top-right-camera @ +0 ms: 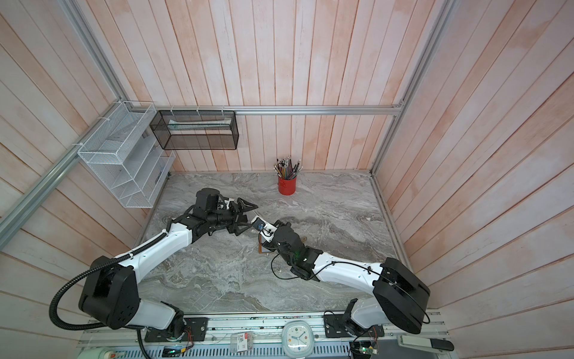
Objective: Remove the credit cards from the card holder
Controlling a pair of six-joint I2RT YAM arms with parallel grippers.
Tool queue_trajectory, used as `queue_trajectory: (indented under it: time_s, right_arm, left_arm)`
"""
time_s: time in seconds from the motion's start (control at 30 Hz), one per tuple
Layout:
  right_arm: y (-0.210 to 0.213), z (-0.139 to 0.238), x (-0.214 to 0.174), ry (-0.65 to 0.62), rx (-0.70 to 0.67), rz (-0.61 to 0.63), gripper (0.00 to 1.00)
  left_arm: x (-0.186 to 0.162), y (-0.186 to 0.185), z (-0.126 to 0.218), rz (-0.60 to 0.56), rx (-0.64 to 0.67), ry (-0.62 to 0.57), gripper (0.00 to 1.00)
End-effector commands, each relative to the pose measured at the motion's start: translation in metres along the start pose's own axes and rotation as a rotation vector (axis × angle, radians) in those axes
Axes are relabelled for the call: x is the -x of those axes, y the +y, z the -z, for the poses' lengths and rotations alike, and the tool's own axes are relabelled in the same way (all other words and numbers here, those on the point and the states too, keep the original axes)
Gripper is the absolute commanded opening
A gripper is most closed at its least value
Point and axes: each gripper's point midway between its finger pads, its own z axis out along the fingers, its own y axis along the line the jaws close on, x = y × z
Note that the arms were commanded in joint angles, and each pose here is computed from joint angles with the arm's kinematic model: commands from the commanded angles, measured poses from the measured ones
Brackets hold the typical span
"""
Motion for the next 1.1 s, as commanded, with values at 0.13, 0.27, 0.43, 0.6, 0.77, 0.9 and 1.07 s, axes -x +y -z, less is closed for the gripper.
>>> queue_trajectory:
  time_s: [0.13, 0.27, 0.43, 0.6, 0.77, 0.9, 1.07]
  right_arm:
    - [0.011, -0.006, -0.012, 0.035, -0.027, 0.072, 0.00]
    - [0.016, -0.010, -0.017, 0.053, -0.031, 0.099, 0.00]
    - [0.016, -0.011, -0.018, 0.057, -0.048, 0.107, 0.00]
    - [0.017, -0.011, -0.018, 0.060, -0.050, 0.124, 0.00]
    - [0.022, -0.012, -0.018, 0.061, -0.040, 0.134, 0.00]
    - [0.026, -0.013, -0.021, 0.072, -0.039, 0.157, 0.00]
    - [0.032, -0.015, -0.027, 0.093, -0.053, 0.196, 0.00]
  left_arm:
    - [-0.007, -0.001, -0.004, 0.004, 0.001, 0.057, 0.76]
    - [-0.008, 0.004, -0.006, 0.002, 0.012, 0.072, 0.68]
    - [-0.007, 0.010, -0.010, 0.001, 0.027, 0.082, 0.61]
    - [-0.008, 0.018, -0.017, 0.010, 0.041, 0.106, 0.45]
    - [-0.007, 0.019, -0.020, 0.009, 0.050, 0.115, 0.41]
    - [-0.007, 0.021, -0.020, 0.008, 0.070, 0.121, 0.38]
    - [-0.005, 0.025, -0.020, 0.005, 0.104, 0.122, 0.38]
